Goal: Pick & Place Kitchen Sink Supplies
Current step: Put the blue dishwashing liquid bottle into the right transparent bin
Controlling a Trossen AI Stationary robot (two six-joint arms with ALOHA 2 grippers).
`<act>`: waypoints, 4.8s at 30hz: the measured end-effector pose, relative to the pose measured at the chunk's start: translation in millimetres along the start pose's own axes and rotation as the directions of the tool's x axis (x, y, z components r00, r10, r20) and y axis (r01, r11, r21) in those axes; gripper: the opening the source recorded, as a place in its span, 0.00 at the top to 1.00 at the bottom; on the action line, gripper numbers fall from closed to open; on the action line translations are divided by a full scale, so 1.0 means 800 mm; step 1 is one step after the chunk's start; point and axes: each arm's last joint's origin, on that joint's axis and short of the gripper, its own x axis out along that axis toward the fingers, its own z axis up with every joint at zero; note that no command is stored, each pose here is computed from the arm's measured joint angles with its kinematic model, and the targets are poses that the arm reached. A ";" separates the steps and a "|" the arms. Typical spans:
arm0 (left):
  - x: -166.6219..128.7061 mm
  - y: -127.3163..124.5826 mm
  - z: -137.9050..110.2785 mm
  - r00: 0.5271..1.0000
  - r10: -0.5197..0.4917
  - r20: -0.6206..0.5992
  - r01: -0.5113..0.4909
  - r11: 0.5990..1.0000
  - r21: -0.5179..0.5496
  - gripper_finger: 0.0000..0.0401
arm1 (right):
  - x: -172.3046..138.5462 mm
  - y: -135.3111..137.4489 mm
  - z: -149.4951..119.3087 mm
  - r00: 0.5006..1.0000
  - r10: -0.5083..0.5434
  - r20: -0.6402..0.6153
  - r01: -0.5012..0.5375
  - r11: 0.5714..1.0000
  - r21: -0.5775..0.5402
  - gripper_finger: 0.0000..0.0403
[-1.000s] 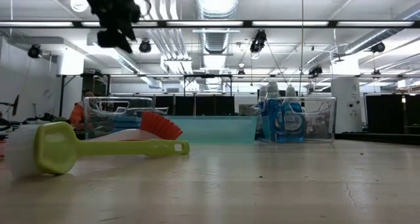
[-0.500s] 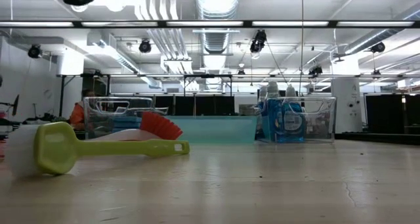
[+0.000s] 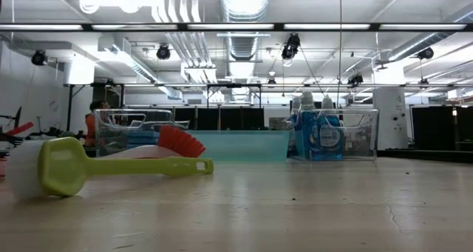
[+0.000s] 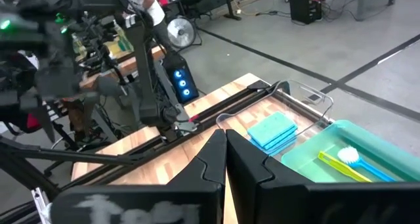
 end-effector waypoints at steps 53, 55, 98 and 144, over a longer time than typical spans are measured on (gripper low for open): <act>0.259 -0.083 -0.112 0.955 0.261 0.141 -0.241 0.960 -0.145 0.33 | -0.002 0.010 0.006 0.990 0.137 0.017 -0.136 0.990 -0.045 0.98; 0.260 -0.083 -0.112 0.954 0.264 0.140 -0.243 0.958 -0.152 0.35 | -0.002 0.010 0.006 0.990 0.137 0.017 -0.136 0.990 -0.045 0.98; 0.125 -0.022 0.013 0.911 0.097 0.401 0.037 0.949 -0.313 0.69 | 0.004 0.019 -0.005 0.923 0.366 -0.119 -0.343 0.922 0.178 0.63; 0.106 0.025 0.113 0.821 -0.120 0.558 0.296 0.926 -0.236 0.68 | 0.154 0.056 -0.099 0.785 0.614 -0.081 -0.538 0.740 0.403 0.46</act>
